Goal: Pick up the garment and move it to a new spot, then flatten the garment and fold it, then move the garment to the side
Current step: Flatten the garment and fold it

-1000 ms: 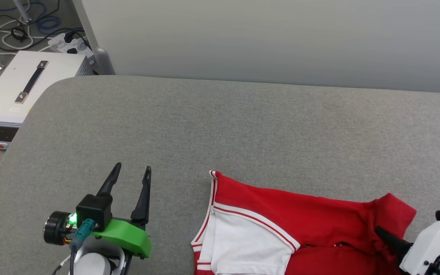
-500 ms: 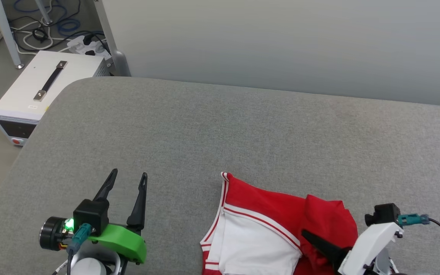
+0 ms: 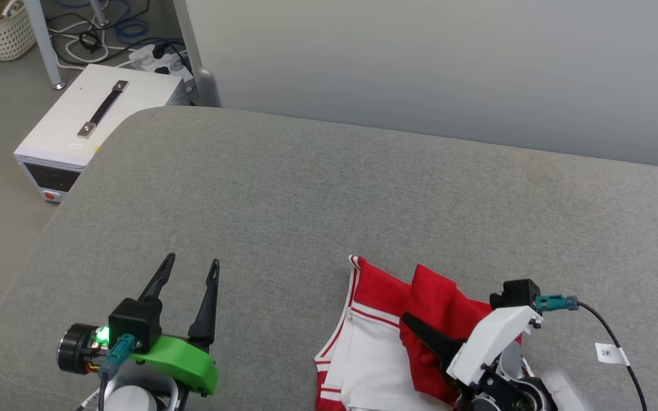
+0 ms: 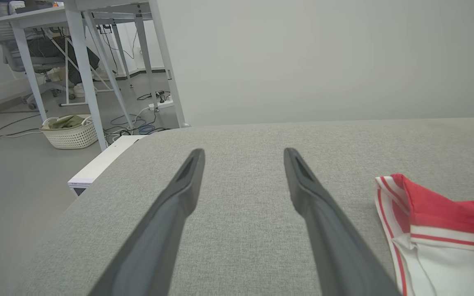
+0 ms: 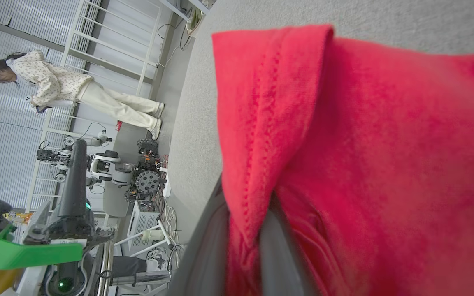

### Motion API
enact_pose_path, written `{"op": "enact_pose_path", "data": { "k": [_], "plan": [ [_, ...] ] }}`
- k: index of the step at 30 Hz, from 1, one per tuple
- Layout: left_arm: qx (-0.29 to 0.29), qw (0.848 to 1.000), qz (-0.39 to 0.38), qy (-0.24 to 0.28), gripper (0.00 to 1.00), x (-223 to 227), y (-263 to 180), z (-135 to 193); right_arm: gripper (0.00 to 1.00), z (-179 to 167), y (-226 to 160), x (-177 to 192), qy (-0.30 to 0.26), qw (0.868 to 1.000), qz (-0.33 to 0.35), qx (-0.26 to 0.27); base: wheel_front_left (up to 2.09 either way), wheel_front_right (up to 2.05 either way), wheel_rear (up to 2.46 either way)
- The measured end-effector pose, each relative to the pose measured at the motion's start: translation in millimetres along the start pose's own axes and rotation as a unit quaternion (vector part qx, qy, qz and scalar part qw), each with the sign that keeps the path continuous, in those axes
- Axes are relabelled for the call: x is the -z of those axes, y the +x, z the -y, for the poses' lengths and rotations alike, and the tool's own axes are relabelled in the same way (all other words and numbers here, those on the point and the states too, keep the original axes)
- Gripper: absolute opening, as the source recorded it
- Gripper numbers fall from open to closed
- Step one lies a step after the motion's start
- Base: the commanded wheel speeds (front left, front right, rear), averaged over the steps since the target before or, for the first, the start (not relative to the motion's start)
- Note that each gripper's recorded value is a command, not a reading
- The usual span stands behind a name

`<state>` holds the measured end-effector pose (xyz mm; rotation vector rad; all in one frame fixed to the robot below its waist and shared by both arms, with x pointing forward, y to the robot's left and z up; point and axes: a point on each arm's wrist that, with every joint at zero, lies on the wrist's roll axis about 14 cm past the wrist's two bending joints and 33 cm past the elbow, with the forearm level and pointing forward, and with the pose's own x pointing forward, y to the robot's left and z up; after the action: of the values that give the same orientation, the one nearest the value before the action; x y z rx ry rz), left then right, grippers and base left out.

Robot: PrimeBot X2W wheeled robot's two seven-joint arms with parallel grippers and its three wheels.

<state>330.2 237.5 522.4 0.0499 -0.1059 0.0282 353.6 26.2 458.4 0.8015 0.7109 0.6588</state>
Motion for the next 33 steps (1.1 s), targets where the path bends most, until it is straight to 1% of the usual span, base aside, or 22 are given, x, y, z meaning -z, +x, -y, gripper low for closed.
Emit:
{"op": "enact_pose_path", "data": {
  "k": [3,6,7,8,9,15,20,23,26,29,31,33],
  "plan": [
    [-0.007,1.000,-0.002,0.000,1.00,1,-3,-4,0.00,-2,11,3,-0.002,1.000,-0.005,0.000,0.00,0.00,0.00],
    [-0.012,1.000,-0.005,0.001,1.00,3,-4,-7,0.00,5,18,6,-0.007,1.000,-0.009,0.012,0.00,0.00,0.00],
    [-0.013,1.000,-0.006,0.000,1.00,3,-5,-8,0.17,9,20,7,-0.014,1.000,-0.011,0.020,0.00,0.00,0.00],
    [-0.014,1.000,-0.006,0.000,1.00,3,-5,-8,0.55,10,22,9,-0.020,0.999,-0.015,0.024,0.00,0.00,0.00],
    [-0.014,1.000,-0.006,0.000,1.00,3,-5,-8,1.00,11,24,10,-0.026,0.999,-0.017,0.026,0.00,0.00,0.00],
    [-0.019,1.000,-0.002,-0.001,1.00,1,-6,-11,1.00,-3,31,13,-0.059,0.998,-0.022,0.011,0.00,0.00,0.00],
    [-0.016,1.000,0.004,-0.002,1.00,-3,-4,-9,1.00,-31,33,17,-0.073,0.997,-0.025,-0.028,0.00,0.00,0.00],
    [-0.011,1.000,0.007,-0.002,1.00,-4,-3,-6,1.00,-42,32,11,-0.080,0.996,-0.016,-0.041,0.00,0.00,0.00],
    [-0.005,1.000,0.012,-0.004,1.00,-7,0,-2,1.00,-44,29,-5,-0.110,0.993,0.006,-0.036,0.00,0.00,0.00],
    [0.005,1.000,0.018,-0.006,1.00,-10,4,5,1.00,-42,23,-31,-0.172,0.984,0.041,-0.017,0.00,0.00,0.00],
    [0.012,1.000,0.022,-0.011,1.00,-13,8,11,1.00,-39,14,-52,-0.221,0.973,0.069,0.000,0.00,0.00,0.00],
    [0.021,0.999,0.027,-0.018,1.00,-15,11,18,1.00,-36,1,-76,-0.270,0.957,0.100,0.017,0.00,0.00,0.00]
  ]
}}
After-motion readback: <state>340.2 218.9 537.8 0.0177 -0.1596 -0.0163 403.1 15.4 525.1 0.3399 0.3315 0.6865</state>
